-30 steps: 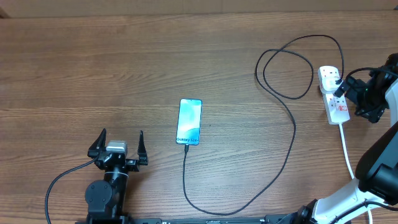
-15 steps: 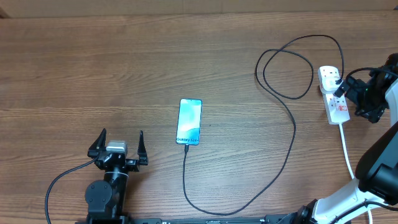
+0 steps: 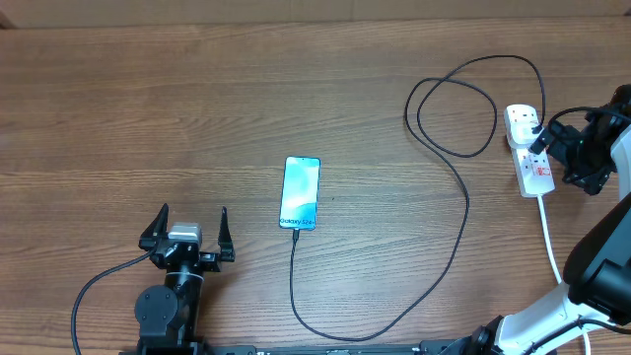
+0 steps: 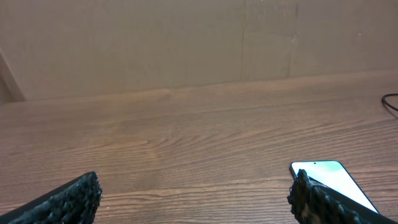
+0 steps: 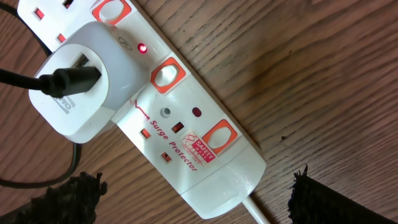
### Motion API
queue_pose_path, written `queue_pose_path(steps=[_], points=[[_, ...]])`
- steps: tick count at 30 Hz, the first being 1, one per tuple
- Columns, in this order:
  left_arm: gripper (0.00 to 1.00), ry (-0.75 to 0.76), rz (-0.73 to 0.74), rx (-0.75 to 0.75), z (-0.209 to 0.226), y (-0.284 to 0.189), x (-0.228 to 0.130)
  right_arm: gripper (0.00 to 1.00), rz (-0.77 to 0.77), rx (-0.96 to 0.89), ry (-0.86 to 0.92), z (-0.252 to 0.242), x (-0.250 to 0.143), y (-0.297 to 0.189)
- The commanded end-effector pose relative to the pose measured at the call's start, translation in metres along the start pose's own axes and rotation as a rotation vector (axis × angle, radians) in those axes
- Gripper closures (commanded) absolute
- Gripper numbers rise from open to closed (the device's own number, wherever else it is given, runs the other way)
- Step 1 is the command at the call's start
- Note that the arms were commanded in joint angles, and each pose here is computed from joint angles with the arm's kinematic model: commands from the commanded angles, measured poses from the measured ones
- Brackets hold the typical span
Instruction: Plug charger to phone and switch on socket
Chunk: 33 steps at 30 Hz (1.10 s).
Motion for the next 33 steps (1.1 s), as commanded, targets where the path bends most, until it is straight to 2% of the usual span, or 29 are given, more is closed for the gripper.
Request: queue_pose_path(steps=[1, 21, 26, 33], points=[[0.00, 0.016, -0.006, -0.003, -0.001, 0.000, 0.000, 0.00, -0.042, 0.008, -0.007, 0.000, 0.007, -0.011], [0.00, 0.016, -0.006, -0.003, -0.001, 0.000, 0.000, 0.00, -0.068, 0.009, -0.009, 0.001, 0.009, -0.019], [0.00, 0.016, -0.006, -0.003, -0.001, 0.000, 0.000, 0.00, -0.145, 0.016, -0.019, 0.005, 0.010, -0.048], [0.01, 0.016, -0.006, -0.004, -0.001, 0.000, 0.000, 0.00, -0.335, 0.031, -0.043, 0.013, 0.003, -0.120]])
Point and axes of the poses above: each gripper's point midway between its finger pads, its own y axis out along the fingers, its own z axis along the line the jaws close on, x = y × z, the point moved 7 cm from there along -y, back along the fingers, and after that the axes turned 5 degrees about -y, right-handed, at the moved point
